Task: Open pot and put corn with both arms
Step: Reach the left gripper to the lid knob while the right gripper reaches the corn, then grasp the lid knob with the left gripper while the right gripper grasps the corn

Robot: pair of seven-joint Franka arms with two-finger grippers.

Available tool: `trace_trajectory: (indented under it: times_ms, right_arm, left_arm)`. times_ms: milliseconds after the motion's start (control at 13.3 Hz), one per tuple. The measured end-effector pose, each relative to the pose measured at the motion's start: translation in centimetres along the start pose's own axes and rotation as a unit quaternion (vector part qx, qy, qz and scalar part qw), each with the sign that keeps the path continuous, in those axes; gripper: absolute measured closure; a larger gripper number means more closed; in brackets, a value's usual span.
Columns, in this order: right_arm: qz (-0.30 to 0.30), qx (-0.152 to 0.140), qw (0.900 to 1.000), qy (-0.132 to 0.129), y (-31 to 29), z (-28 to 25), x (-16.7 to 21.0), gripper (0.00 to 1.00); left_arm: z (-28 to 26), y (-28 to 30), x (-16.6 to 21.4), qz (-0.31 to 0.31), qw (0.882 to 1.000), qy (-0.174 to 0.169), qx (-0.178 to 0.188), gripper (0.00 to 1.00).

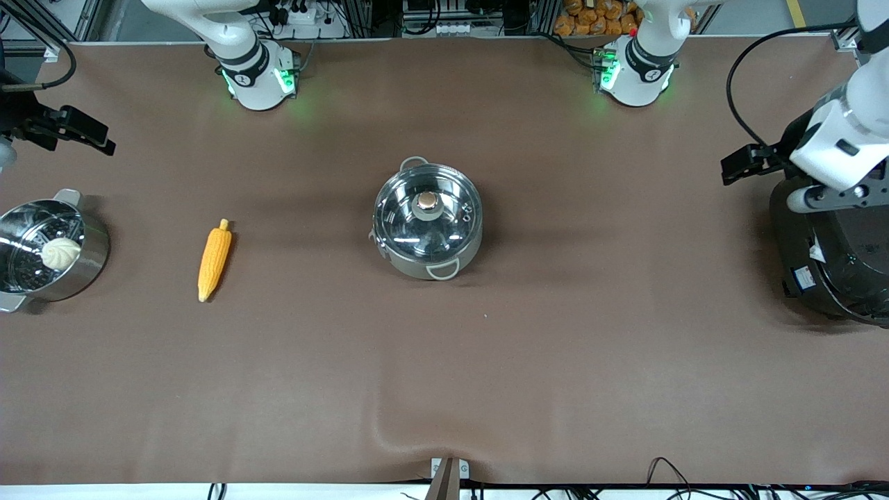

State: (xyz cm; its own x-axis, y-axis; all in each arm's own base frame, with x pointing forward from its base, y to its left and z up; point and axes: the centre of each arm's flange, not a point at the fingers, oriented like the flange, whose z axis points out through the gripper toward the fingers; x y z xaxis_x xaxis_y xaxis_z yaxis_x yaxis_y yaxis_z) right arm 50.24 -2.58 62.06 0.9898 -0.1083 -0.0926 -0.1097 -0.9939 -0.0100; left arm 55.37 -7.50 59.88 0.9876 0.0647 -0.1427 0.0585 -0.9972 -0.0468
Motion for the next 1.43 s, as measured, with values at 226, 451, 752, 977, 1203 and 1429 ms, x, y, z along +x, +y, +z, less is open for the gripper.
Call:
trace_trajectory:
  times_ms: [226, 451, 752, 977, 1203, 1429]
  right_arm:
    - [0.001, -0.001, 1.000, 0.004, -0.1, 3.5, 1.5, 0.00]
    - [0.001, -0.003, 1.000, 0.009, -0.3, 6.8, 3.3, 0.00]
    - [0.001, -0.006, 1.000, 0.012, -0.6, 12.0, 5.6, 0.00]
    - [0.001, -0.010, 1.000, 0.017, -0.7, 19.1, 7.2, 0.00]
    - [-0.002, -0.014, 0.999, 0.039, -0.6, 26.6, 7.9, 0.00]
    - [-0.011, -0.017, 0.998, 0.057, -0.6, 32.5, 7.4, 0.00]
  left_arm:
    - [1.1, 4.8, -0.3, 0.016, 1.000, -0.016, -0.020, 0.00]
    - [2.5, 13.9, -1.6, -0.018, 1.000, -0.009, -0.018, 0.00]
    - [7.6, 27.0, -3.5, -0.076, 0.997, 0.000, -0.028, 0.00]
    - [12.6, 36.8, -5.8, -0.125, 0.990, 0.012, -0.058, 0.00]
    - [16.7, 43.5, -7.8, -0.150, 0.986, 0.009, -0.076, 0.00]
    - [19.8, 46.5, -7.9, -0.156, 0.985, 0.005, -0.070, 0.00]
